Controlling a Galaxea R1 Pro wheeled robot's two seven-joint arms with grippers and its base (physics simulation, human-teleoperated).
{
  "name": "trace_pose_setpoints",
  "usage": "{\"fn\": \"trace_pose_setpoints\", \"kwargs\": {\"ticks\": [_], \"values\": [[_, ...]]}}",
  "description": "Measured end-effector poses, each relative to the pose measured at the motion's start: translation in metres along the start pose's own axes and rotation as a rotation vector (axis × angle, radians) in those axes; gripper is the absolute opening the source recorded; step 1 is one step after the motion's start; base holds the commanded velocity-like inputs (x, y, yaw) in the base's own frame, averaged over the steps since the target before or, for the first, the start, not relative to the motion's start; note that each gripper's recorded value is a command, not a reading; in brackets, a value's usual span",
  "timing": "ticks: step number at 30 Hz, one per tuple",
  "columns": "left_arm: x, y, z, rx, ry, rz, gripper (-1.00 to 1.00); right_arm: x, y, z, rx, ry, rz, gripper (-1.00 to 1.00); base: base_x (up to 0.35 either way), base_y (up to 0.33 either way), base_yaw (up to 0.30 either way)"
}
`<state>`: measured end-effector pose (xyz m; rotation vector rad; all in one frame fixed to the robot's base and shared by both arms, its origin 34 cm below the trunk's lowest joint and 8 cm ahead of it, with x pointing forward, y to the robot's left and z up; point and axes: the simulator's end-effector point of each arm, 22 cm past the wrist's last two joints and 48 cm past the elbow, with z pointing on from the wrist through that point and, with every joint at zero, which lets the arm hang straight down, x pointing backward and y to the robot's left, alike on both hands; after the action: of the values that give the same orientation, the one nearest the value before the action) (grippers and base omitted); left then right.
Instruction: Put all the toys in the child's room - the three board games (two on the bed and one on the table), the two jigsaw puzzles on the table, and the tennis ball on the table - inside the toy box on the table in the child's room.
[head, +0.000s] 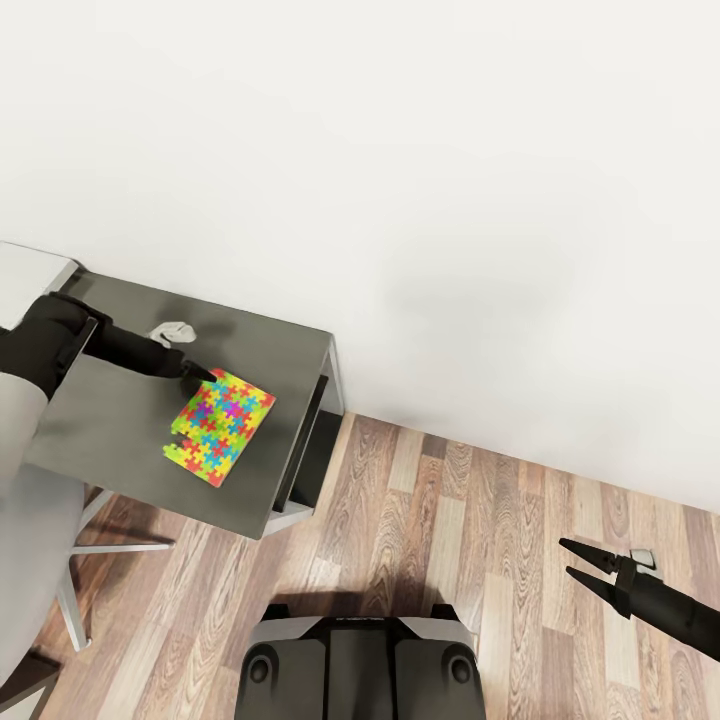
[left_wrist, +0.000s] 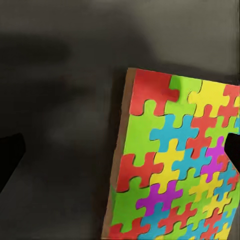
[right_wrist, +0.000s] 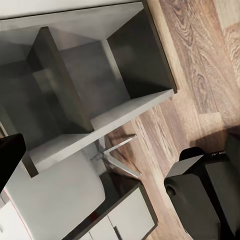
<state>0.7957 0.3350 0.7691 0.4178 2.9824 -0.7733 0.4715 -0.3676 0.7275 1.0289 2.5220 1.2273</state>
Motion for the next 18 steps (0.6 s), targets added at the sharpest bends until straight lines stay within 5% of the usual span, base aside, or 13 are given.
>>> {"fn": "trace_pose_setpoints", "kwargs": {"ticks": [18], "values": [[-0.001,-0.034,0.015,0.113,0.006,0.025,1.0,0.0,0.0,-0.001,0.001,0.002,0.0,1.0,0.0,0.0,0.0]]}}
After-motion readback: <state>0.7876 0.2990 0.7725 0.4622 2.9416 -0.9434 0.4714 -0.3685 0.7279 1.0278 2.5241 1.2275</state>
